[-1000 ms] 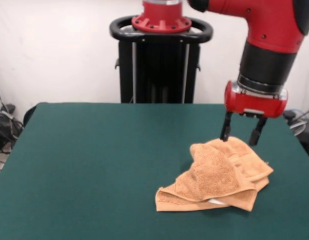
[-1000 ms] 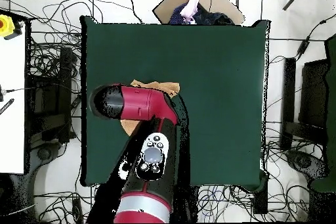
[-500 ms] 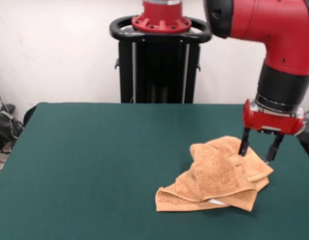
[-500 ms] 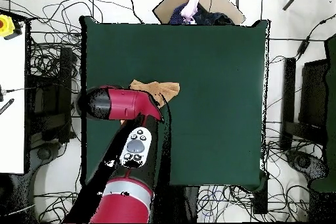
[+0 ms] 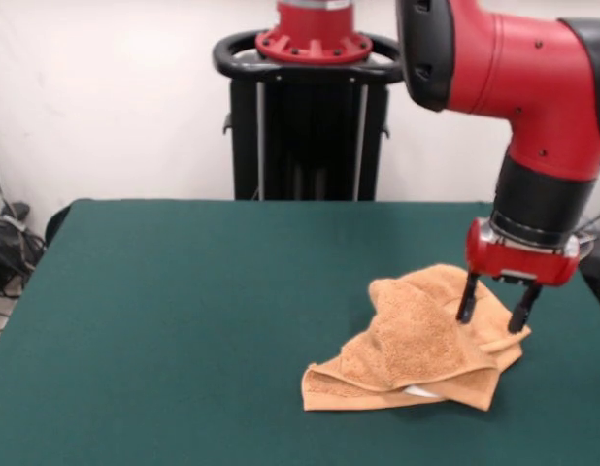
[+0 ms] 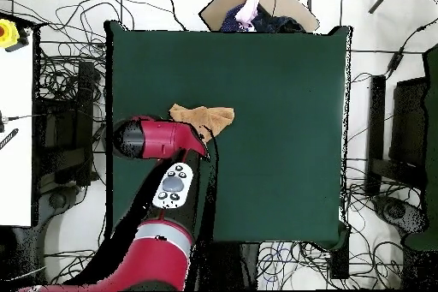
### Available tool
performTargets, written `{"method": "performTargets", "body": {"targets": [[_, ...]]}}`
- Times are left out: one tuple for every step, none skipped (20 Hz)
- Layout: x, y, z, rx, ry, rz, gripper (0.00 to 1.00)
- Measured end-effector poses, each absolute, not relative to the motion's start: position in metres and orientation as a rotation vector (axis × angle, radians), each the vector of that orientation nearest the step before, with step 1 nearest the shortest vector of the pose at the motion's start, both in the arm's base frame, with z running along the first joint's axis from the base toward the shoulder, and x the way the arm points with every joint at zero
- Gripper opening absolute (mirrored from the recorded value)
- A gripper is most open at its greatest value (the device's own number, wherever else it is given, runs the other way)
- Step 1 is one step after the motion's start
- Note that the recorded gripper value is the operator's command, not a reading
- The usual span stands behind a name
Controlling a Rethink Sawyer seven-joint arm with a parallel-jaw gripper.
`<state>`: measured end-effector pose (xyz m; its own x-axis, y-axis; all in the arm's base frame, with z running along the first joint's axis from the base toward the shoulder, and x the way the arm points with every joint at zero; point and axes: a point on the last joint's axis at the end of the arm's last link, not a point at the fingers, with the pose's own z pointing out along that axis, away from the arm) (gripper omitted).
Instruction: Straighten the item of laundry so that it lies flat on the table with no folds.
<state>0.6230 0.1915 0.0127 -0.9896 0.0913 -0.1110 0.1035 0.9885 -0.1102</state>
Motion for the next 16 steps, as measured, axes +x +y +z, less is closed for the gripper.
{"method": "performTargets", "body": {"targets": [[0.621,0.191,0.01,0.143,3.027,-0.189,1.0],[0.619,0.19,0.008,0.139,3.027,-0.198,1.0],[0.617,0.19,0.006,0.133,3.028,-0.21,1.0],[0.616,0.19,0.005,0.128,3.03,-0.217,1.0],[0.614,0.191,0.004,0.124,3.031,-0.22,1.0],[0.614,0.192,0.003,0.124,3.033,-0.22,1.0],[0.613,0.192,0.002,0.125,3.034,-0.219,1.0],[0.613,0.193,0.002,0.128,3.035,-0.218,1.0],[0.613,0.193,0.002,0.133,3.035,-0.215,1.0],[0.613,0.194,0.002,0.139,3.036,-0.213,1.0],[0.613,0.195,0.003,0.146,3.036,-0.209,1.0],[0.613,0.196,0.003,0.148,3.037,-0.207,1.0],[0.613,0.196,0.003,0.151,3.037,-0.206,1.0],[0.613,0.199,0.003,0.156,3.037,-0.201,1.0],[0.613,0.2,0.004,0.158,3.037,-0.198,1.0],[0.613,0.202,0.004,0.159,3.036,-0.196,1.0]]}}
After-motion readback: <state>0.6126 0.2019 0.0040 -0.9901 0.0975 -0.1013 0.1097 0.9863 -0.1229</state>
